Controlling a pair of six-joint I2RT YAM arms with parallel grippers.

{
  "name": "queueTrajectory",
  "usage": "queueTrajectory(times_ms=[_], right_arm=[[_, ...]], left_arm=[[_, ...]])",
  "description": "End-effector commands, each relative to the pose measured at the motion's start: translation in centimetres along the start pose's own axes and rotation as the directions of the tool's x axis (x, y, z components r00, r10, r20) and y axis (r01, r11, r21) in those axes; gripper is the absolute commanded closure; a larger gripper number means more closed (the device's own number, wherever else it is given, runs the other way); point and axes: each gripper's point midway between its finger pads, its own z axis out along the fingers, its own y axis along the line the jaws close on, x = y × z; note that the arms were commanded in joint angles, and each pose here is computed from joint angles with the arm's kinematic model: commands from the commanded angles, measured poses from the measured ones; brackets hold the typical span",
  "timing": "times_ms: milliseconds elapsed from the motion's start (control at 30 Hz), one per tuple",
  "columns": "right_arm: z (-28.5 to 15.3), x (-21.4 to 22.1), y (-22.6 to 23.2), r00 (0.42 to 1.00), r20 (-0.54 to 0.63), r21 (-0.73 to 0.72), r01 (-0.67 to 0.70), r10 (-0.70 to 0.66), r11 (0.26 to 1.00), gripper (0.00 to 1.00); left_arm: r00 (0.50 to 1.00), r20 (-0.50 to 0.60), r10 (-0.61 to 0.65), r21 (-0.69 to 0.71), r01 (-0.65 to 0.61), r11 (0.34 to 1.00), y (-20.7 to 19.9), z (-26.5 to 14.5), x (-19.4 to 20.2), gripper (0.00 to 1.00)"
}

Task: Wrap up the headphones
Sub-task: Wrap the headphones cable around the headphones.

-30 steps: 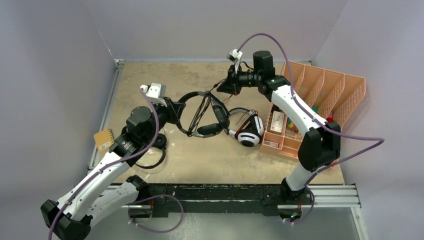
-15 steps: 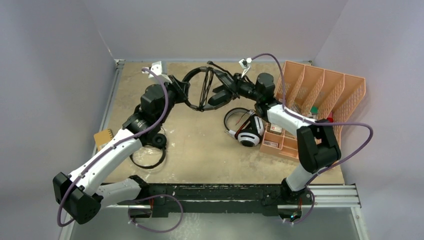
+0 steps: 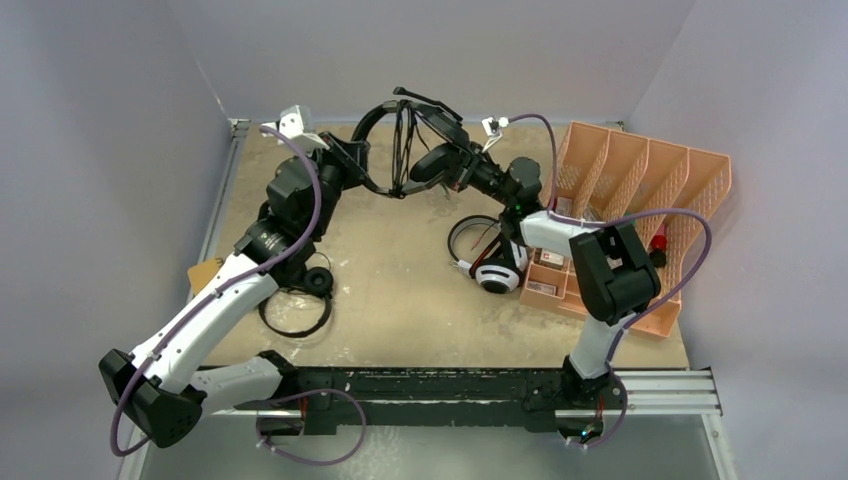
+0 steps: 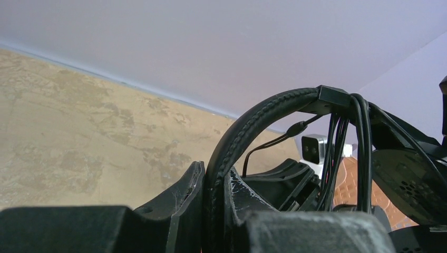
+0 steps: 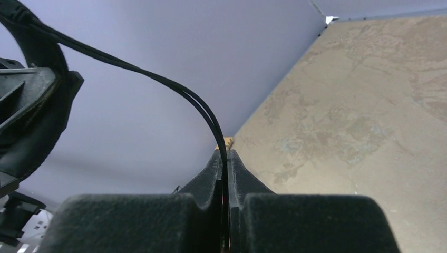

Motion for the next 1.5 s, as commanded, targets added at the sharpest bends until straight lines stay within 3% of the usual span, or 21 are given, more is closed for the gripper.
queueTrajectory(times_ms=[0,133,333,533,767,933,1100,1300,1467], right_arm=[[0.9,-1.3,2.6,0.997,0.080,-0.068,0.027,-0.022,0.997,1.00],[0.8,1.4,3.5,0.999,0.038,-0.069,0.007,-0.005,0.998,0.99],[0.1,4.5,7.0,0.991,0.056,-0.041,0.124,-0.122,0.991,0.93],[0.0,5.9,11.0,0.985,0.033,-0.111,0.171,-0.168,0.979,0.93],[-1.4,8.0,13.9,0.982,-0.036,-0.197,0.175,-0.185,0.965,0.90],[-1.3,8.5,15.0,0.979,-0.046,-0.279,0.176,-0.196,0.944,0.90],[0.0,9.6,11.6,0.986,-0.151,-0.098,0.058,-0.072,0.993,0.87],[0.6,11.1,10.7,0.972,-0.224,-0.044,-0.082,0.070,0.996,0.85],[0.6,13.2,8.3,0.937,-0.310,0.088,-0.140,0.161,0.986,0.83]], left_arm=[[0.958,0.235,-0.163,0.099,0.144,0.985,-3.9,-0.9,-8.6,1.00],[0.940,0.304,-0.158,0.017,0.160,0.987,-2.5,-0.2,-9.6,1.00],[0.925,0.360,-0.121,-0.038,0.144,0.989,-1.5,1.3,-9.4,1.00],[0.930,0.368,0.017,-0.167,0.048,0.985,1.2,2.9,-7.3,1.00],[0.949,0.264,0.173,-0.306,-0.087,0.948,6.2,3.0,-1.9,1.00],[0.967,0.138,0.213,-0.321,-0.160,0.933,8.7,3.1,2.9,1.00],[0.967,0.033,0.252,-0.328,-0.228,0.917,10.8,2.1,6.2,1.00],[0.966,-0.043,0.254,-0.352,-0.253,0.901,13.2,0.7,9.2,1.00],[0.976,-0.086,0.201,-0.351,-0.219,0.910,14.6,-0.1,12.0,1.00]])
